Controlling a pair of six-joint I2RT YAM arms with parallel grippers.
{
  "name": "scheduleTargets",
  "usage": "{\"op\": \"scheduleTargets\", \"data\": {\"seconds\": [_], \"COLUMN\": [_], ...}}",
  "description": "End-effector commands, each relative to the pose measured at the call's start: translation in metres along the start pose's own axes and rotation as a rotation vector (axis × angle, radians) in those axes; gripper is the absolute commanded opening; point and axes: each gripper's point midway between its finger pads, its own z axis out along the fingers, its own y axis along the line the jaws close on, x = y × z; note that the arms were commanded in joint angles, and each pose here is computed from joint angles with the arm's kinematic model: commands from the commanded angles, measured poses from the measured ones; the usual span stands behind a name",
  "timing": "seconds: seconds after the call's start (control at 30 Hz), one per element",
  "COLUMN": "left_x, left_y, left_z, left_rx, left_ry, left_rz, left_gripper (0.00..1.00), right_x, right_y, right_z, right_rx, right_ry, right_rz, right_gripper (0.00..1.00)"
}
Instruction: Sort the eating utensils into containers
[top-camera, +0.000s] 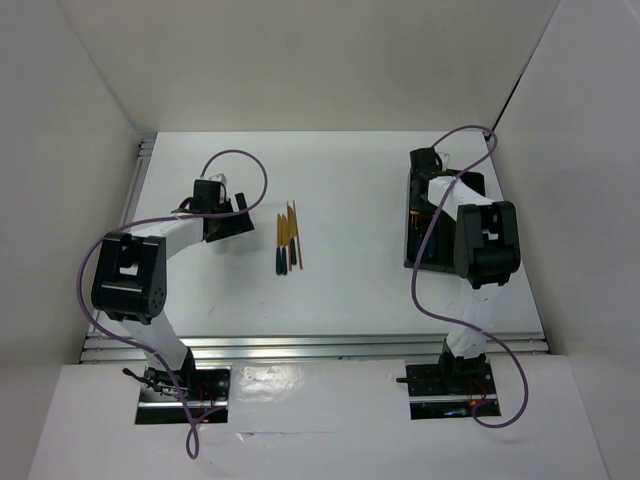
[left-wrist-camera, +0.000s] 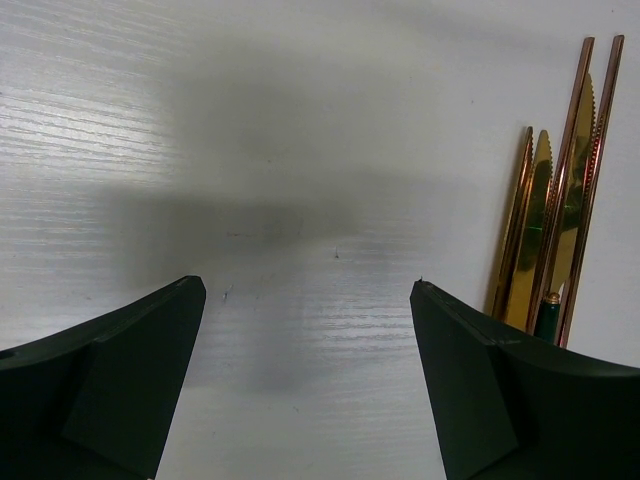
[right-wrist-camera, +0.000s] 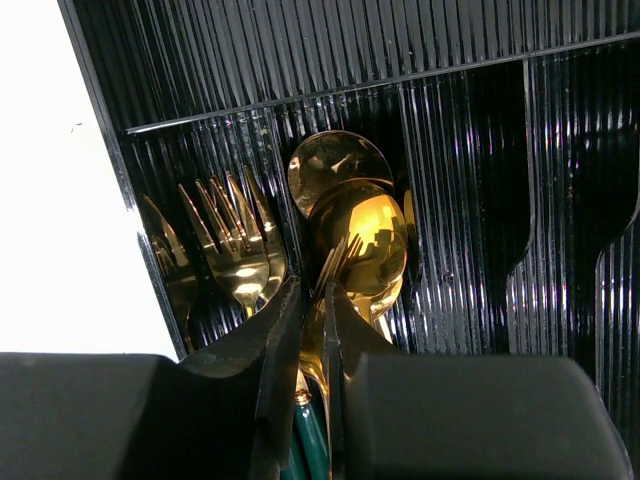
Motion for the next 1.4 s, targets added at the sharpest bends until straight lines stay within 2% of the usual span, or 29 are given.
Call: {"op": "scheduleTargets", "data": {"seconds": [0.0,0.1,0.13,0.33,0.53,0.77,0.9,0.93,1.03,1.2,1.3,1.37], "left_x": [-0.017,-0.017,-0.017,-0.017,-0.017,-0.020,-0.020,-0.020,-0.020,-0.020,-0.020,-0.020], "left_y": [-0.003,-0.003,-0.003,-0.005,-0.005,-0.004,-0.004,-0.004,-0.004,-0.004,-0.004,-0.004], "left_z": [0.002,0.002,0.002,0.002,0.002,-0.001,-0.001,-0.001,-0.001,-0.001,-0.001,-0.001], "left_rx": [0.005,0.005,0.005,0.014,0.014,0.009,0.009,0.009,0.009,0.009,0.009,0.009], "left_ry": [-0.037,-0.037,-0.037,-0.034,-0.034,-0.046,-0.046,-0.046,-0.046,-0.046,-0.046,-0.046], "left_rz": [-0.001,-0.001,-0.001,-0.001,-0.001,0.000,0.000,0.000,0.000,0.000,0.000,0.000], "left_gripper": [0.99,0.99,0.99,0.99,0.99,0.99,0.99,0.99,0.99,0.99,0.99,0.99], "right_x": [-0.018,-0.033,-0.032,-0.038,-0.048,-0.037,-0.035,-0.037,-0.039,-0.056,-0.069,-0.058], "right_y": [0.000,-0.002,-0.003,-0.004,0.002,0.014,0.015,0.015,0.013,0.016,0.037,0.069], "right_z": [-0.013,-0.030,-0.031,-0.045,-0.056,-0.037,-0.029,-0.027,-0.032,-0.057,-0.086,-0.107], "right_rx": [-0.014,-0.028,-0.028,-0.045,-0.100,-0.135,-0.119,-0.110,-0.112,-0.172,-0.272,-0.393], "right_ry": [-0.030,-0.073,-0.073,-0.091,-0.128,-0.094,-0.080,-0.083,-0.088,-0.141,-0.203,-0.210], "right_rz": [0.025,0.043,0.043,0.050,0.067,0.045,0.040,0.040,0.042,0.051,0.035,-0.006], "right_gripper": [0.17,0.15,0.12,0.06,0.06,0.06,0.19,0.28,0.38,0.42,0.42,0.42]}}
